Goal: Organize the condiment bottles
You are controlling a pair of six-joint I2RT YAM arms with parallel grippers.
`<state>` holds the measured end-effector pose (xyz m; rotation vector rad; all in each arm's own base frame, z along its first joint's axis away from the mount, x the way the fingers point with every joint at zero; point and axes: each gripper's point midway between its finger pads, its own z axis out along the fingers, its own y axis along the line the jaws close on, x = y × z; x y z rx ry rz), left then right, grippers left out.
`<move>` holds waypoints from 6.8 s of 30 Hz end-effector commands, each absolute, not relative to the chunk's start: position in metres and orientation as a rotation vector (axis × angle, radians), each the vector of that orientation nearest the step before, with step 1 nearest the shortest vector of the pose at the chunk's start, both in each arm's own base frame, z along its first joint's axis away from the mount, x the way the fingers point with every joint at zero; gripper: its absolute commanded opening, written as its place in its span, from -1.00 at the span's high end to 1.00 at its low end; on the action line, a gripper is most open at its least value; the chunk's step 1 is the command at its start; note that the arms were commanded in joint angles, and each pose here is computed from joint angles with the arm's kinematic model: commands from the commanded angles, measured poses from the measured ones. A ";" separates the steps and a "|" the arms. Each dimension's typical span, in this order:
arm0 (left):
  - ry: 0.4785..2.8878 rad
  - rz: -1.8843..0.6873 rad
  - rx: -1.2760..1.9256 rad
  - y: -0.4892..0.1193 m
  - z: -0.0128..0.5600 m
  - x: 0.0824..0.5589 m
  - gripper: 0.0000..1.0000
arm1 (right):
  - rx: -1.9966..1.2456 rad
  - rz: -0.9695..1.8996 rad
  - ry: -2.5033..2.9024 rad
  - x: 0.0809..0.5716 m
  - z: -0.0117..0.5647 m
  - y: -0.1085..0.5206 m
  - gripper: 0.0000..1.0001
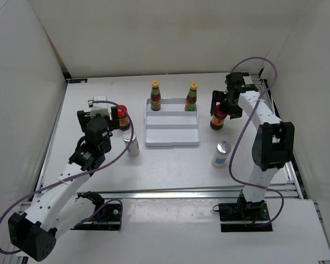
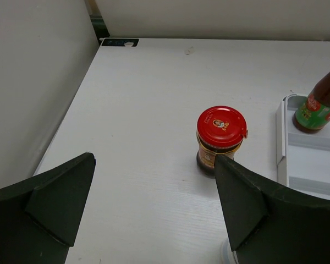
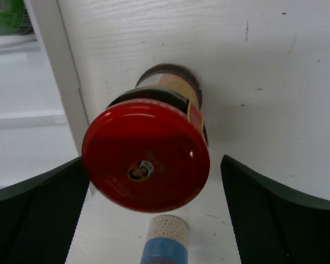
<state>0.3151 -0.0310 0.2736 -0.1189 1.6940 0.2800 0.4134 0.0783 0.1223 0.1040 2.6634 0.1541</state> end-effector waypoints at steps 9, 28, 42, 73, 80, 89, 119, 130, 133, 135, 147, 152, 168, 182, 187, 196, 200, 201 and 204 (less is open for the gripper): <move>1.683 0.296 -0.156 -0.029 0.279 0.318 -1.00 | 0.084 -0.019 2.636 0.433 0.116 0.072 -0.97; 1.689 0.309 -0.159 -0.027 0.278 0.317 -1.00 | 0.068 -0.036 2.474 0.438 0.186 0.075 0.96; 1.688 0.316 -0.166 -0.026 0.278 0.317 -1.00 | -0.146 0.117 2.334 0.433 0.250 0.165 1.00; 1.688 0.316 -0.166 -0.026 0.278 0.317 -1.00 | -0.221 0.178 2.433 0.447 0.179 0.219 1.00; 1.688 0.316 -0.166 -0.026 0.278 0.317 -1.00 | -0.217 0.182 2.463 0.446 0.167 0.221 1.00; 1.688 0.316 -0.166 -0.026 0.278 0.317 -1.00 | -0.201 0.171 2.506 0.445 0.145 0.222 1.00; 1.680 0.319 -0.177 -0.024 0.281 0.315 -1.00 | -0.155 0.127 2.486 0.455 0.143 0.218 0.99; 1.680 0.319 -0.177 -0.024 0.281 0.315 -1.00 | -0.164 0.099 2.542 0.448 0.119 0.214 0.99; 1.680 0.319 -0.177 -0.024 0.281 0.315 -1.00 | -0.159 0.110 2.561 0.443 0.111 0.215 0.99; 1.680 0.319 -0.177 -0.024 0.281 0.315 -1.00 | -0.150 0.107 2.573 0.441 0.107 0.214 0.99; 1.680 0.319 -0.177 -0.024 0.281 0.315 -1.00 | -0.130 0.136 2.450 0.442 0.151 0.215 0.99; 1.680 0.319 -0.177 -0.024 0.281 0.315 -1.00 | -0.143 0.146 2.383 0.441 0.178 0.220 0.99; 1.686 0.317 -0.180 -0.024 0.276 0.315 -1.00 | -0.160 0.087 2.268 0.439 0.195 0.225 0.99; 1.687 0.309 -0.174 -0.025 0.276 0.315 -1.00 | -0.152 0.069 2.173 0.443 0.214 0.222 0.99; 1.687 0.309 -0.174 -0.025 0.276 0.315 -1.00 | -0.158 0.069 2.163 0.447 0.216 0.224 0.99; 1.687 0.309 -0.174 -0.025 0.276 0.315 -1.00 | -0.158 0.081 2.206 0.446 0.191 0.228 0.99; 1.687 0.309 -0.174 -0.025 0.276 0.315 -1.00 | -0.148 0.087 2.238 0.443 0.178 0.229 0.99; 1.687 0.309 -0.174 -0.025 0.276 0.315 -1.00 | -0.151 0.081 2.247 0.441 0.173 0.228 0.99; 1.687 0.309 -0.174 -0.025 0.276 0.315 -1.00 | -0.152 0.085 2.269 0.439 0.164 0.228 0.99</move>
